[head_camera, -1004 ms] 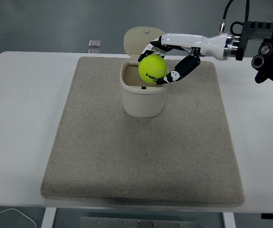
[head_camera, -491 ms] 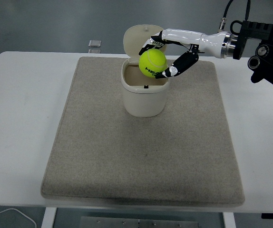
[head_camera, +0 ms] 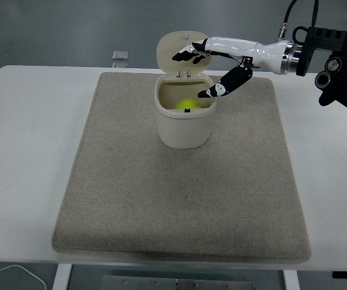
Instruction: Pick up the tennis ball and place it in the box.
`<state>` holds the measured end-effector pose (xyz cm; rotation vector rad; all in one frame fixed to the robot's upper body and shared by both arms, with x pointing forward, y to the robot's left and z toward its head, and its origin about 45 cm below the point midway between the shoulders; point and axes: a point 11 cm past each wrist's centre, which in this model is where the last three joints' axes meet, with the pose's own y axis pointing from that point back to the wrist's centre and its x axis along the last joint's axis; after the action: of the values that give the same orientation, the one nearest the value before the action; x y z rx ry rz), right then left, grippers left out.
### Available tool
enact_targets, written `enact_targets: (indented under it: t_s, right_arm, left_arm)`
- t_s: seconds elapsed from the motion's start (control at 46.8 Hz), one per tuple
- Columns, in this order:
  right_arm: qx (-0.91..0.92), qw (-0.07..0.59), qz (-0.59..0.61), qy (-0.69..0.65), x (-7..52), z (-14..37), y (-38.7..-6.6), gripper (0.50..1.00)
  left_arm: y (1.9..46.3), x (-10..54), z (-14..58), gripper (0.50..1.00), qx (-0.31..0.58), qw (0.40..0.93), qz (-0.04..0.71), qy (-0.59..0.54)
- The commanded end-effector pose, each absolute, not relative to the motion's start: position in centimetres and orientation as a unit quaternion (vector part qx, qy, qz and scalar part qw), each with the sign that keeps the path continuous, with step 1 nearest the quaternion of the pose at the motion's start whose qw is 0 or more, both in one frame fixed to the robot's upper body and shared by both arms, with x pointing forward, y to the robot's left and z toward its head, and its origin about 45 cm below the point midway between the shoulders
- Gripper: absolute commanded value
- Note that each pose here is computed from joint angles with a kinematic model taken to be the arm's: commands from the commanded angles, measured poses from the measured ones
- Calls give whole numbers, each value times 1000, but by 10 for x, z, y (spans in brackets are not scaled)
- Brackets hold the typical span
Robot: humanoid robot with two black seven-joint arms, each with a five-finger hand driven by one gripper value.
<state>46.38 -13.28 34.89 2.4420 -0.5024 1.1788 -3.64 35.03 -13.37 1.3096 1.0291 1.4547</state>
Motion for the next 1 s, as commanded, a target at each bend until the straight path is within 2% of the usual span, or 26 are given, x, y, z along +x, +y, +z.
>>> enact_targets:
  t_s: [0.0, 0.214, 0.342, 0.577, 0.983]
  right_arm:
    - [870, 190, 418, -178, 463, 349, -133, 860]
    - [908, 177, 350, -146, 454, 351, -136, 860]
    - [927, 167, 306, -141, 452, 360, -149, 860]
    - [925, 180, 296, -158, 456, 356, -170, 860]
    - [936, 110, 148, -300, 477, 333, -222, 860]
  left_arm:
    - [350, -36, -134, 996, 529, 449, 588, 416]
    - [350, -36, -134, 996, 529, 449, 588, 416]
    - [350, -37, -134, 996, 529, 448, 588, 416]
    - [350, -37, -134, 996, 530, 448, 588, 416]
    - [350, -36, -134, 996, 529, 449, 588, 416]
